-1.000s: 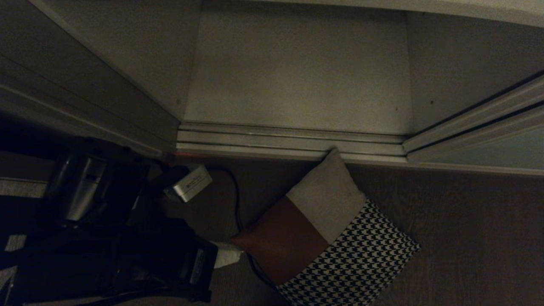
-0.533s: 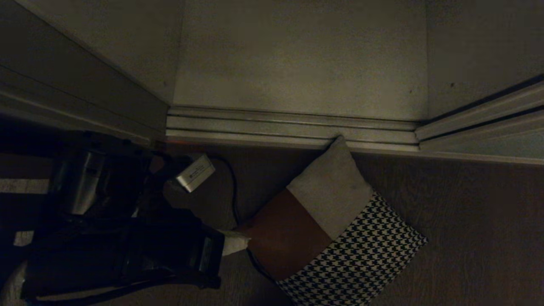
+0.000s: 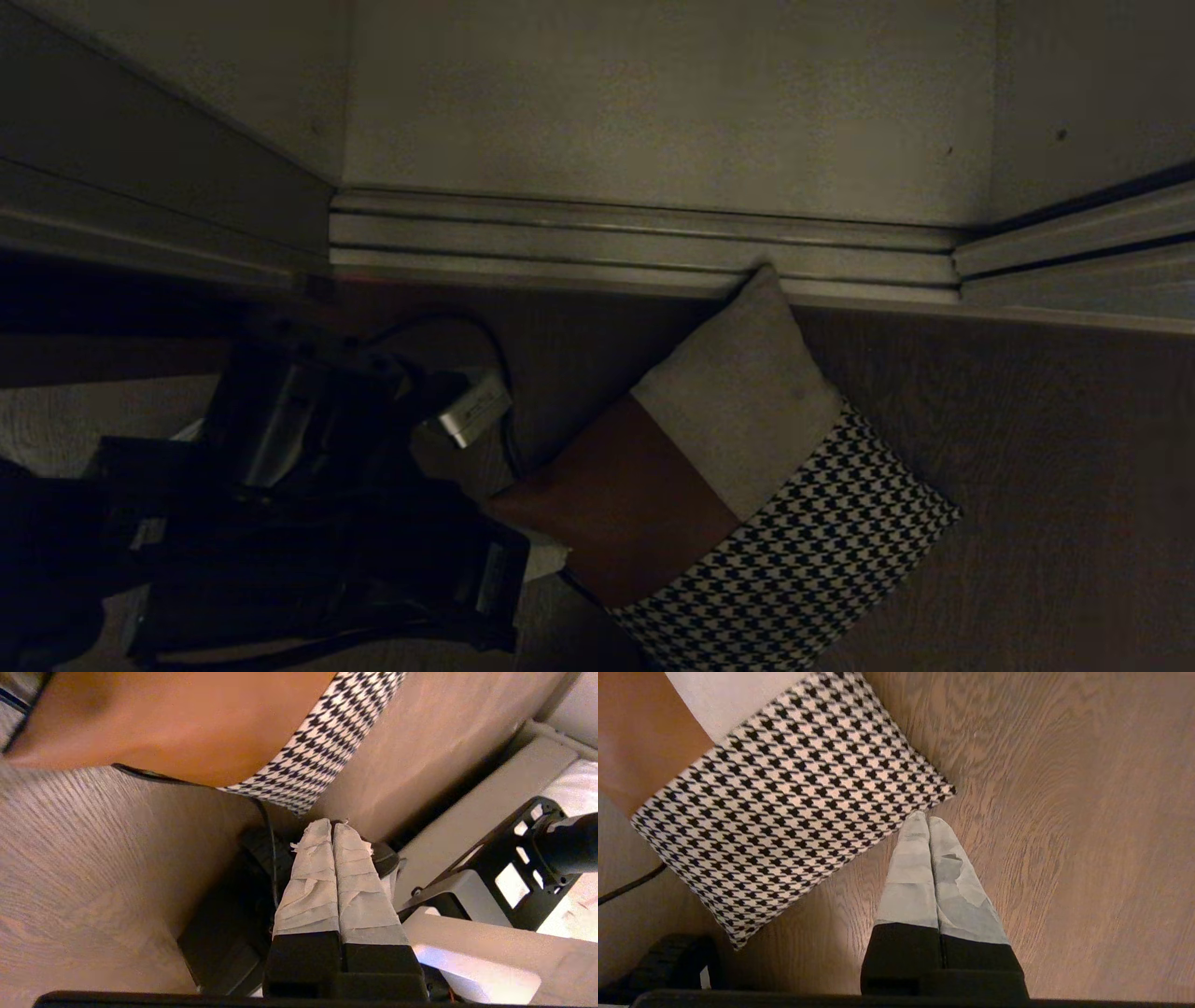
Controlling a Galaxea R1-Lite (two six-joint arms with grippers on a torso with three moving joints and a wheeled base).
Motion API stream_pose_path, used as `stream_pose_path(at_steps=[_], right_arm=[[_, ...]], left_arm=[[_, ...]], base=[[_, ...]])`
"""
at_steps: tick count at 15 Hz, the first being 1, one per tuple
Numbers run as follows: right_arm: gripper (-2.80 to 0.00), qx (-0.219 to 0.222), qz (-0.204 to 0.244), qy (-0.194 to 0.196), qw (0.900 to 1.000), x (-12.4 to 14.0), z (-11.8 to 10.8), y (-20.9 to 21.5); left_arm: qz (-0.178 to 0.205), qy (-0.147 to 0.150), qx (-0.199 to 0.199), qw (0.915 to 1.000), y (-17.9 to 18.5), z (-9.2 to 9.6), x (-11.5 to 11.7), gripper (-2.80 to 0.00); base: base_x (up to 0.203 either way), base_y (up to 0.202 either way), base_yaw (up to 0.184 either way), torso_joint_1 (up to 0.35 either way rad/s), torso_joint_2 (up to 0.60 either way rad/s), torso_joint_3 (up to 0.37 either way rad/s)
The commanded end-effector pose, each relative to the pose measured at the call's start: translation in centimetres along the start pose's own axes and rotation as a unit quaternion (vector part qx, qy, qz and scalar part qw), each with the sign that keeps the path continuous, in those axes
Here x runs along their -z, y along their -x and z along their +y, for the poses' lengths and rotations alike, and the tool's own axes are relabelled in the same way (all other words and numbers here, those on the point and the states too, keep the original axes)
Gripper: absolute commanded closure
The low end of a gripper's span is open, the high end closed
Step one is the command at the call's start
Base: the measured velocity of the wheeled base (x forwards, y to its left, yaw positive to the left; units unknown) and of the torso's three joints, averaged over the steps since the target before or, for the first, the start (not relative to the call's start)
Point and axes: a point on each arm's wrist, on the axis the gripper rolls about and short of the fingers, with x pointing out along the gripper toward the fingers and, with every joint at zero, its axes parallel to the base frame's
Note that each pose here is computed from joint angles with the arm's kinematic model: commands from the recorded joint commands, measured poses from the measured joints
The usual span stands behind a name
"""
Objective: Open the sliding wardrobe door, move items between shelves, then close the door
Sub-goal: Place the pillow on the higher shelf
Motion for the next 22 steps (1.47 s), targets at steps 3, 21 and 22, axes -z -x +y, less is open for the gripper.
stream_pose_path(at_steps=[3, 21, 22], right_arm=[[0.00, 0.000, 0.001, 0.000, 1.000, 0.1, 0.0, 0.0], [0.00, 0.000, 0.001, 0.000, 1.000, 0.1, 0.0, 0.0], [0.00, 0.000, 0.001, 0.000, 1.000, 0.1, 0.0, 0.0]], left_arm=[[0.018, 0.005, -0.004, 0.9998, -1.1, 0.3, 0.3, 0.00], [-0.052, -0.249, -0.096, 0.9622, -10.3, 6.8, 1.4, 0.00], [-0.048, -0.250, -0.095, 0.9623, -11.0, 7.2, 1.6, 0.00]], base=[[0.000, 0.000, 0.000, 0.003, 0.00, -0.115], [0.000, 0.000, 0.000, 0.000, 0.00, -0.002], [0.000, 0.000, 0.000, 0.000, 0.00, 0.000]])
